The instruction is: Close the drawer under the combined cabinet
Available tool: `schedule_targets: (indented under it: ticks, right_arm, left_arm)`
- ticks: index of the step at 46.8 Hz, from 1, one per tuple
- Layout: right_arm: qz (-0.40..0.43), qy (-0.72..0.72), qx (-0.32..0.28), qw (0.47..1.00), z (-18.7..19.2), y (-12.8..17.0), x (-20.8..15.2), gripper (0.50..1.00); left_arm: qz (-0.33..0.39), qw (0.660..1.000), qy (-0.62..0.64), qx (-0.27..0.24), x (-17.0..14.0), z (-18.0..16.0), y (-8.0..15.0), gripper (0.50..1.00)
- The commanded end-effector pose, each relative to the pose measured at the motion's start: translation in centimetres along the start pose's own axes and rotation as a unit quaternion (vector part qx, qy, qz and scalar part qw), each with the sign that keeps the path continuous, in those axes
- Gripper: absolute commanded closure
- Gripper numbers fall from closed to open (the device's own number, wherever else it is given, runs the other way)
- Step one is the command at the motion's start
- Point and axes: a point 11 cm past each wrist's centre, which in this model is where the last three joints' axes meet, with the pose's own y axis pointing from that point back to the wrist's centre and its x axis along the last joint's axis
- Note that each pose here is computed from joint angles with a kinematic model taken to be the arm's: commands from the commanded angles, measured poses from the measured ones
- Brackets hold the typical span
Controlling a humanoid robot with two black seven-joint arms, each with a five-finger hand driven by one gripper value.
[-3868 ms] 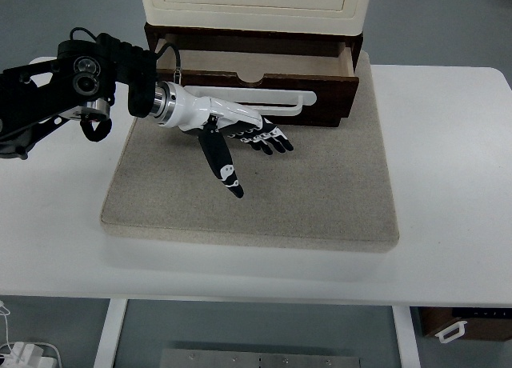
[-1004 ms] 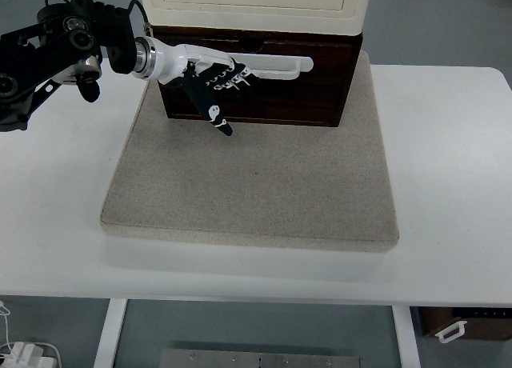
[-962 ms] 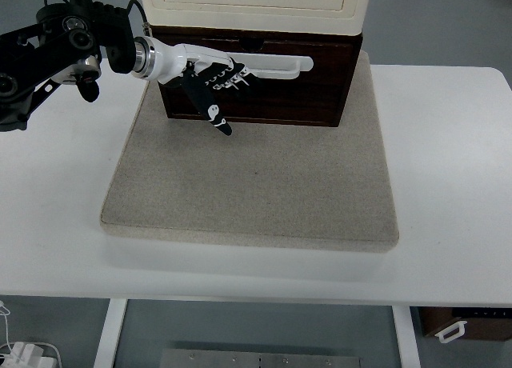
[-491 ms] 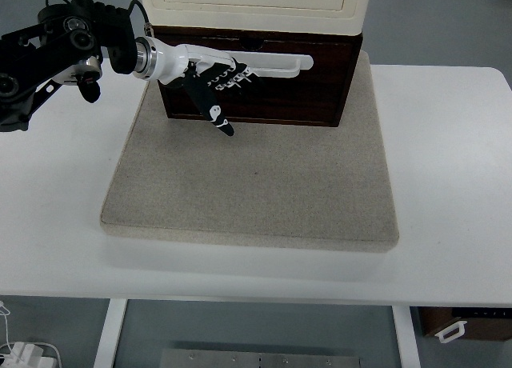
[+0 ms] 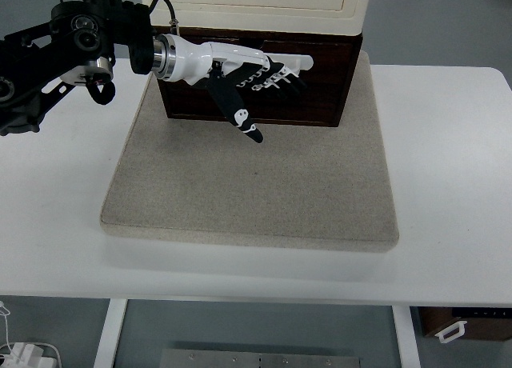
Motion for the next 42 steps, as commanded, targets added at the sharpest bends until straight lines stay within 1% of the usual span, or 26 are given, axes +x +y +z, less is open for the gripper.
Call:
schedule_targets:
  ticks: [1,10,16,19,25,31,35,42]
  right_arm:
    - [0.0,0.0,0.0,1.0,0.0,0.0,0.0,0.548]
    - [0.0,0.0,0.0,1.0,0.0,0.0,0.0,0.548]
    - [0.0,0.0,0.0,1.0,0.0,0.0,0.0,0.548]
    - [0.0,0.001,0.0,1.0,0.0,0.0,0.0,0.546]
    - [0.0,0.0,0.0,1.0,0.0,0.0,0.0,0.548]
    - [0.0,0.001,0.0,1.0,0.0,0.0,0.0,0.548]
    - [0.0,0.0,0.0,1.0,0.0,0.0,0.0,0.548]
    - [0.0,0.0,0.0,1.0,0.0,0.0,0.0,0.548]
  left_arm:
    - [0.017,0.999,0.01,-0.04,1.0,1.4,0.7,0.5]
    - [0.041,0.989,0.058,-0.128,2.8,4.1,2.3,0.5]
    - [0.065,0.977,0.073,-0.191,4.5,6.4,4.0,0.5]
    - [0.085,0.967,0.074,-0.229,5.6,7.8,5.4,0.5]
    - [0.127,0.943,0.078,-0.297,8.0,10.2,8.8,0.5]
    - [0.158,0.915,0.095,-0.358,9.8,11.9,12.5,0.5]
    - [0.179,0.899,0.103,-0.387,10.9,12.4,14.6,0.5]
    - [0.229,0.871,0.128,-0.416,13.4,11.4,17.9,0.5]
